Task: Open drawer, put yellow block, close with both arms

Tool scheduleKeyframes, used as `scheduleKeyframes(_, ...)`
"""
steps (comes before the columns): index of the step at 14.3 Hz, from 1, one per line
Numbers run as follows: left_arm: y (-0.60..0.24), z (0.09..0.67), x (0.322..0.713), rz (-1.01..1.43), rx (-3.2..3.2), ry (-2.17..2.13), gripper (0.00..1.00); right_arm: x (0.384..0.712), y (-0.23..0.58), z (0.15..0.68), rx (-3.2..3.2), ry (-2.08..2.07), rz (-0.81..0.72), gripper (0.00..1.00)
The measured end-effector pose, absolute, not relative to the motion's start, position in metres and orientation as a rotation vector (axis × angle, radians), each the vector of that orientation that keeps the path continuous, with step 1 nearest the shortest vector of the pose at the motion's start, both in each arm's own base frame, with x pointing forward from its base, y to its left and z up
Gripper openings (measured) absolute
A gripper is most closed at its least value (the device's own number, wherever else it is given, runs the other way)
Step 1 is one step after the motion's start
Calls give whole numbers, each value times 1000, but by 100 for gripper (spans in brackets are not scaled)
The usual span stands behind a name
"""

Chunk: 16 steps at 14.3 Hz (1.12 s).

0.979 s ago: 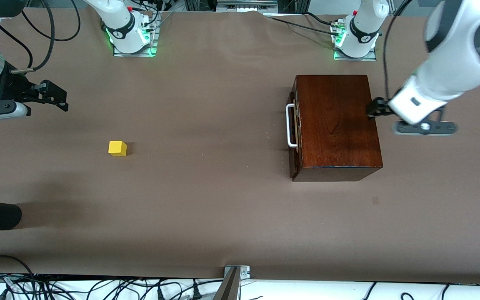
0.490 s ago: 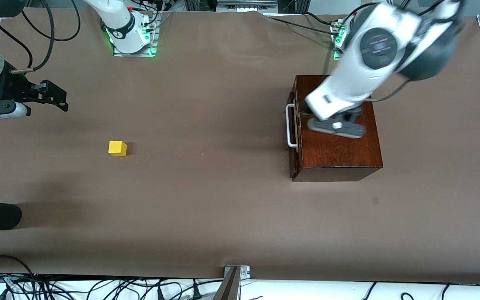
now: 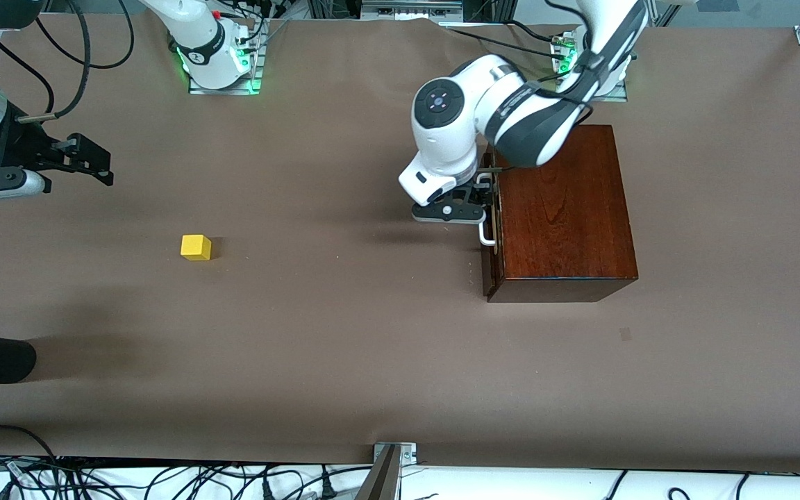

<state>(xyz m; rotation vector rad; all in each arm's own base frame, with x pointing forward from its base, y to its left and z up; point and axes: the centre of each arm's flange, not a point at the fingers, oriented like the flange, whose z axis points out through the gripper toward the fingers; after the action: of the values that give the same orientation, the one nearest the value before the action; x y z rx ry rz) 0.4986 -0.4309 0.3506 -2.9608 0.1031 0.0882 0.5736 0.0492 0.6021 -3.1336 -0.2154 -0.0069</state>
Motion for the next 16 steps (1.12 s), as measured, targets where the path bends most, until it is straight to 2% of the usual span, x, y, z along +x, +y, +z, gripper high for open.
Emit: scheduleKeyframes(16,-426,285,474,67,-2866,68,100,574,49,602,-3134,-215,-7,100)
